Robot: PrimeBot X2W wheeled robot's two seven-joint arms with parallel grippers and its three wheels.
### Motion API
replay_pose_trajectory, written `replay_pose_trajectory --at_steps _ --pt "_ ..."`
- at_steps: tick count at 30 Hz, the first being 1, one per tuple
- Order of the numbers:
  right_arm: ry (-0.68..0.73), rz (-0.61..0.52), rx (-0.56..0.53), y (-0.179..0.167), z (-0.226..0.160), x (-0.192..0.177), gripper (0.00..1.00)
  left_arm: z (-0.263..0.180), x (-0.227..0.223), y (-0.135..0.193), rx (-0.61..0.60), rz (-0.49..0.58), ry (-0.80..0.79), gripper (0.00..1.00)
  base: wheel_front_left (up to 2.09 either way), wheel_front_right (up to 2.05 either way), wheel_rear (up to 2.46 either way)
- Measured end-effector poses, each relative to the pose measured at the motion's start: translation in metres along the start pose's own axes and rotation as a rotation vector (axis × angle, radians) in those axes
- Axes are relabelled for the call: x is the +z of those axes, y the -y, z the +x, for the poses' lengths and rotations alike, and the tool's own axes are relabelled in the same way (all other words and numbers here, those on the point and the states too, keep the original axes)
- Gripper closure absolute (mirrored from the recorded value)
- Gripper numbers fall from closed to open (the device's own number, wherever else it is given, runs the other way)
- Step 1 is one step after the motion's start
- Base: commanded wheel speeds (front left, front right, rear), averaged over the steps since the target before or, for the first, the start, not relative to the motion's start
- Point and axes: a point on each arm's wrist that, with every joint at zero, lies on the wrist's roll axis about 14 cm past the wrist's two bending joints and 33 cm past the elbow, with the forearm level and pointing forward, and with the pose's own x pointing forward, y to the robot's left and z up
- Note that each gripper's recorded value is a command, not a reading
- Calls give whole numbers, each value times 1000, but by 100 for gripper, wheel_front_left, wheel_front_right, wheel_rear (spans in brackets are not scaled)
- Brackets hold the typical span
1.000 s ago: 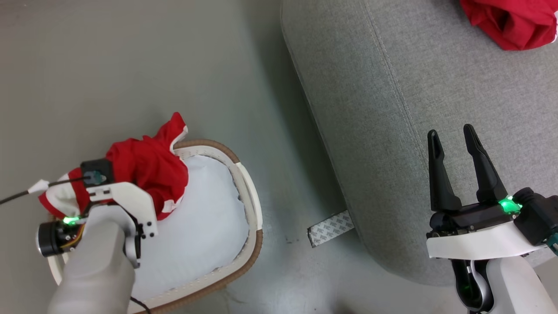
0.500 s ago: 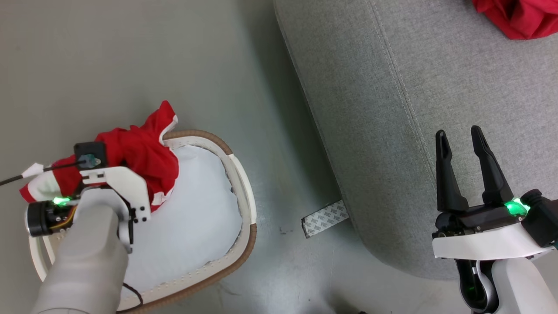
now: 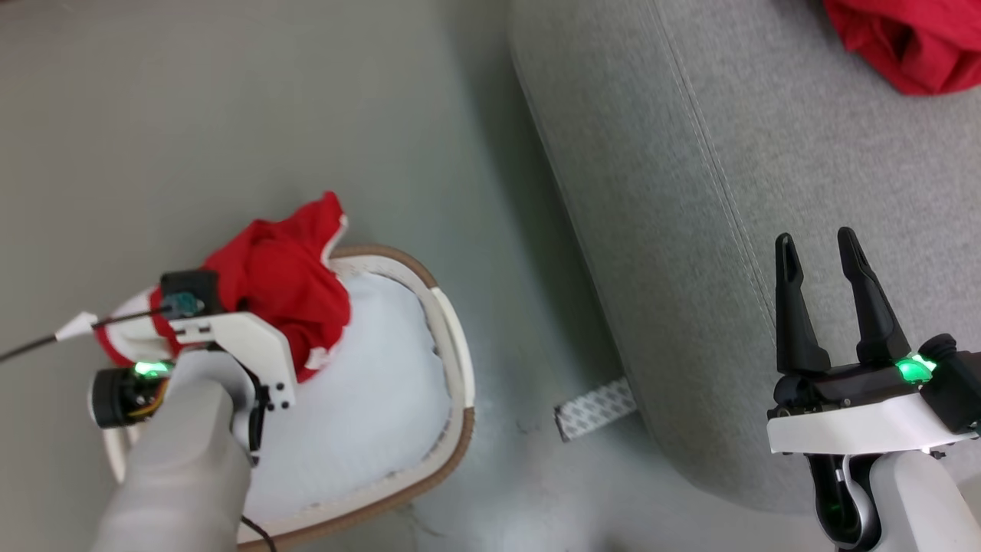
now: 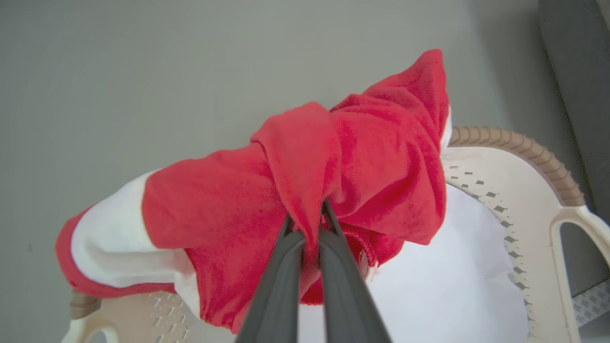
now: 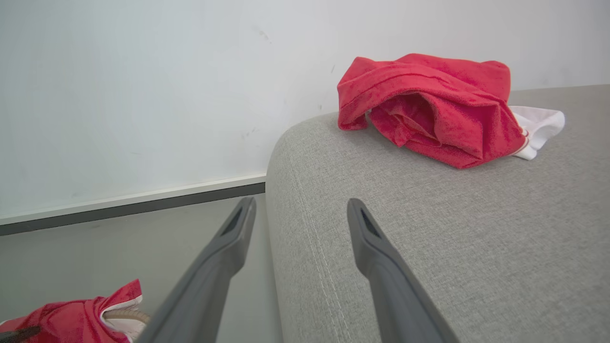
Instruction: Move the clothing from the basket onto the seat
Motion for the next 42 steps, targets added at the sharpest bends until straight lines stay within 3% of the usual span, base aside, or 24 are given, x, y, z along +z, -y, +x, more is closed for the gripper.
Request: replay_pose_trajectory --at_steps 9,19,33,42 --pt "61 31 59 -20 -10 23 0 -57 39 1 -34 -52 144 100 0 0 0" --pt "121 52 141 -46 -41 46 0 -141 129 -11 -12 -75 432 100 0 0 0" --pt "208 45 263 -80 -87 70 0 -311 265 1 -17 -58 941 100 0 0 0" --pt "250 33 342 -103 -104 81 0 -409 301 8 -18 -2 1136 100 0 0 0"
